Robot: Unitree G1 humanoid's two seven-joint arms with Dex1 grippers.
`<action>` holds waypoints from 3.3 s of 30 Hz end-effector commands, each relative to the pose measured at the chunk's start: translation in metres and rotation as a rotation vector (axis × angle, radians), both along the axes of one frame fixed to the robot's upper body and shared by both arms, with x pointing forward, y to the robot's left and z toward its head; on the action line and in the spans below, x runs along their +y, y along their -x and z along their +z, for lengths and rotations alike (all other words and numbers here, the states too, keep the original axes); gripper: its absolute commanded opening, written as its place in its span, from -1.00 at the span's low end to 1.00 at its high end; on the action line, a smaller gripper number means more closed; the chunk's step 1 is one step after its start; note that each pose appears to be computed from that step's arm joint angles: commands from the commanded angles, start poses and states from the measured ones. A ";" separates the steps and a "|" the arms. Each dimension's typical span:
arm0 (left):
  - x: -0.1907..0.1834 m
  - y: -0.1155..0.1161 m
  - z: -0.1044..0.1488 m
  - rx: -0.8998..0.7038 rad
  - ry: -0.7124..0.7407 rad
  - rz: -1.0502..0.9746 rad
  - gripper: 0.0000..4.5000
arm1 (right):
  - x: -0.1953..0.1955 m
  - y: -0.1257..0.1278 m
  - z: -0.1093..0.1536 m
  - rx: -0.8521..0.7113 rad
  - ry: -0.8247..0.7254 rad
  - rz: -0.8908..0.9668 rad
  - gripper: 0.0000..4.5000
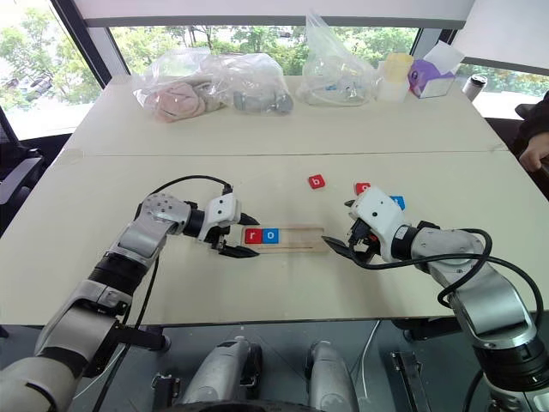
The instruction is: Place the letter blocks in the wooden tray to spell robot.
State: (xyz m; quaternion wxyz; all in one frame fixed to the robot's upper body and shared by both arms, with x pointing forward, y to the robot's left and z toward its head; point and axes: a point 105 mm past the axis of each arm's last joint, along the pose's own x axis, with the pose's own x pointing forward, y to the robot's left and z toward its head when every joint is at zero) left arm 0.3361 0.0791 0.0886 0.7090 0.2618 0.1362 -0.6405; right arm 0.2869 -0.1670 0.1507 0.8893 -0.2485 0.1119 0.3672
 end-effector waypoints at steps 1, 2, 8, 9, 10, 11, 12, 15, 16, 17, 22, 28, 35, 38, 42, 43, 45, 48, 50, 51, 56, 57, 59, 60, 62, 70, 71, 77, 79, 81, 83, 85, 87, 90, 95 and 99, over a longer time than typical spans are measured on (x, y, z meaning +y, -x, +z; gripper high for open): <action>-0.004 0.005 -0.010 0.020 -0.031 -0.002 0.47 | 0.004 0.002 0.011 -0.057 0.006 0.018 1.00; -0.004 0.005 -0.010 0.021 -0.032 0.001 0.47 | 0.004 0.001 0.011 -0.057 0.007 0.019 1.00; -0.004 0.003 -0.011 0.018 -0.019 0.041 0.47 | 0.003 0.002 0.010 -0.053 0.010 0.019 1.00; -0.005 0.004 -0.012 0.018 -0.019 0.042 0.47 | 0.003 0.002 0.010 -0.053 0.010 0.020 1.00; -0.006 0.004 -0.013 0.017 -0.020 0.043 0.47 | 0.003 0.002 0.010 -0.053 0.010 0.020 1.00; -0.006 0.004 -0.013 0.017 -0.019 0.045 0.47 | 0.003 0.001 0.010 -0.053 0.011 0.021 1.00; -0.007 0.005 -0.013 0.017 -0.018 0.046 0.47 | 0.003 0.001 0.010 -0.054 0.012 0.022 1.00; -0.007 0.004 -0.013 0.017 -0.017 0.049 0.47 | 0.003 0.000 0.010 -0.054 0.013 0.025 1.00; -0.007 0.004 -0.013 0.018 -0.015 0.051 0.47 | 0.003 0.000 0.010 -0.054 0.014 0.026 1.00; -0.007 0.004 -0.013 0.020 -0.014 0.052 0.47 | 0.004 0.000 0.010 -0.054 0.015 0.027 1.00; -0.006 0.006 -0.014 0.027 -0.013 0.055 0.97 | 0.005 -0.001 0.010 -0.055 0.015 0.032 1.00; -0.002 0.006 -0.012 0.027 -0.001 0.072 0.97 | 0.004 -0.001 0.011 -0.055 0.017 0.033 1.00; 0.001 0.007 0.007 0.003 0.061 0.085 0.97 | 0.006 -0.001 0.011 -0.051 0.014 0.039 1.00; 0.001 0.007 0.020 -0.023 0.084 0.091 0.97 | 0.008 -0.001 0.010 -0.037 0.002 0.049 1.00; 0.000 0.009 0.043 -0.060 0.129 0.101 0.97 | 0.013 -0.001 0.009 -0.028 -0.009 0.066 1.00; 0.001 0.009 0.048 -0.075 0.138 0.107 0.97 | 0.014 -0.002 0.009 -0.028 -0.015 0.069 1.00; 0.002 0.009 0.057 -0.105 0.151 0.119 0.97 | 0.019 -0.006 0.011 -0.033 -0.045 0.074 1.00; 0.005 0.011 0.069 -0.135 0.173 0.136 0.97 | 0.024 -0.022 0.011 -0.041 -0.087 0.030 1.00; 0.008 0.014 0.080 -0.147 0.204 0.150 0.97 | 0.023 -0.038 0.009 -0.049 -0.089 -0.034 1.00; 0.010 0.016 0.086 -0.149 0.220 0.159 0.97 | 0.023 -0.045 0.008 -0.053 -0.094 -0.065 1.00; 0.035 0.028 0.101 -0.155 0.251 0.233 0.97 | 0.041 -0.078 0.013 -0.053 -0.189 -0.198 1.00; 0.038 0.030 0.102 -0.154 0.251 0.244 0.97 | 0.043 -0.082 0.014 -0.057 -0.197 -0.219 1.00; 0.051 0.037 0.108 -0.150 0.272 0.284 0.97 | 0.048 -0.097 0.016 -0.054 -0.244 -0.313 1.00; 0.054 0.040 0.110 -0.149 0.281 0.295 0.97 | 0.051 -0.102 0.017 -0.050 -0.259 -0.339 1.00; 0.062 0.046 0.116 -0.155 0.299 0.318 0.97 | 0.053 -0.112 0.016 -0.034 -0.286 -0.410 1.00; 0.065 0.065 0.129 -0.149 0.337 0.324 0.97 | 0.062 -0.132 -0.001 0.056 -0.314 -0.498 1.00; 0.065 0.065 0.129 -0.152 0.336 0.326 0.97 | 0.063 -0.133 -0.003 0.064 -0.313 -0.502 1.00; 0.062 0.063 0.129 -0.176 0.335 0.341 0.97 | 0.070 -0.138 -0.020 0.115 -0.312 -0.504 1.00; 0.061 0.063 0.127 -0.175 0.337 0.342 0.97 | 0.071 -0.140 -0.024 0.127 -0.317 -0.509 1.00; 0.060 0.064 0.126 -0.176 0.340 0.343 0.97 | 0.072 -0.142 -0.024 0.126 -0.315 -0.508 1.00; 0.060 0.064 0.126 -0.179 0.342 0.348 0.97 | 0.073 -0.144 -0.025 0.124 -0.313 -0.508 1.00; 0.061 0.063 0.125 -0.183 0.340 0.354 0.97 | 0.075 -0.147 -0.026 0.126 -0.314 -0.513 1.00; 0.060 0.063 0.123 -0.183 0.337 0.356 0.97 | 0.076 -0.149 -0.027 0.128 -0.315 -0.517 1.00; 0.058 0.064 0.120 -0.181 0.328 0.350 0.97 | 0.078 -0.151 -0.031 0.130 -0.305 -0.520 1.00; 0.057 0.064 0.119 -0.182 0.325 0.351 1.00 | 0.078 -0.150 -0.037 0.140 -0.290 -0.526 0.65; 0.056 0.062 0.116 -0.182 0.319 0.348 1.00 | 0.075 -0.149 -0.038 0.144 -0.288 -0.552 -0.25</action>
